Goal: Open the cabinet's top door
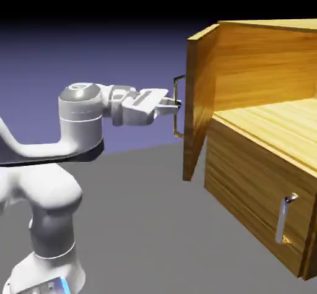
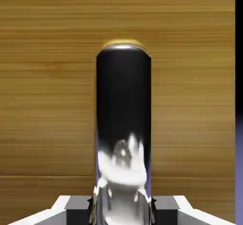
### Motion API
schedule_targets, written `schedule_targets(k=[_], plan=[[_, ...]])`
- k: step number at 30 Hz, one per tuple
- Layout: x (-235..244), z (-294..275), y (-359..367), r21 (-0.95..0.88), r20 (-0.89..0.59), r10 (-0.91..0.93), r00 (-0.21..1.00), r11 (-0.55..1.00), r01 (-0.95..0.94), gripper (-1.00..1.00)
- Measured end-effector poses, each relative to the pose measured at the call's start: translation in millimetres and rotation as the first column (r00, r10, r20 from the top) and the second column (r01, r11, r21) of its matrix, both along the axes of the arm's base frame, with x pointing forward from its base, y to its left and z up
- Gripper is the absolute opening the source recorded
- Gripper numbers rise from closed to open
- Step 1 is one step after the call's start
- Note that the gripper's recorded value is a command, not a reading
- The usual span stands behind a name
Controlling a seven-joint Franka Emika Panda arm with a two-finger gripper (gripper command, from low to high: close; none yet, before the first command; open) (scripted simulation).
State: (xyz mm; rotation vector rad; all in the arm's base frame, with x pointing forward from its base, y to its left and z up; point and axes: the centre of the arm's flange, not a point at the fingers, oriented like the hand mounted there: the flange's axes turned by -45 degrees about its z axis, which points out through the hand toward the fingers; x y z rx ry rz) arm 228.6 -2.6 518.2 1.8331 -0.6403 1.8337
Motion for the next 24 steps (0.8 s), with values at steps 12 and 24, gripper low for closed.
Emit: schedule_targets(k=[12,24], plan=[[-38,0,66,0.000,0.000,-0.151,0.989,0.989,0.151,-1.00],[-72,0,160,0.000,0.000,-0.345,0.939,0.939,0.345,-1.00]])
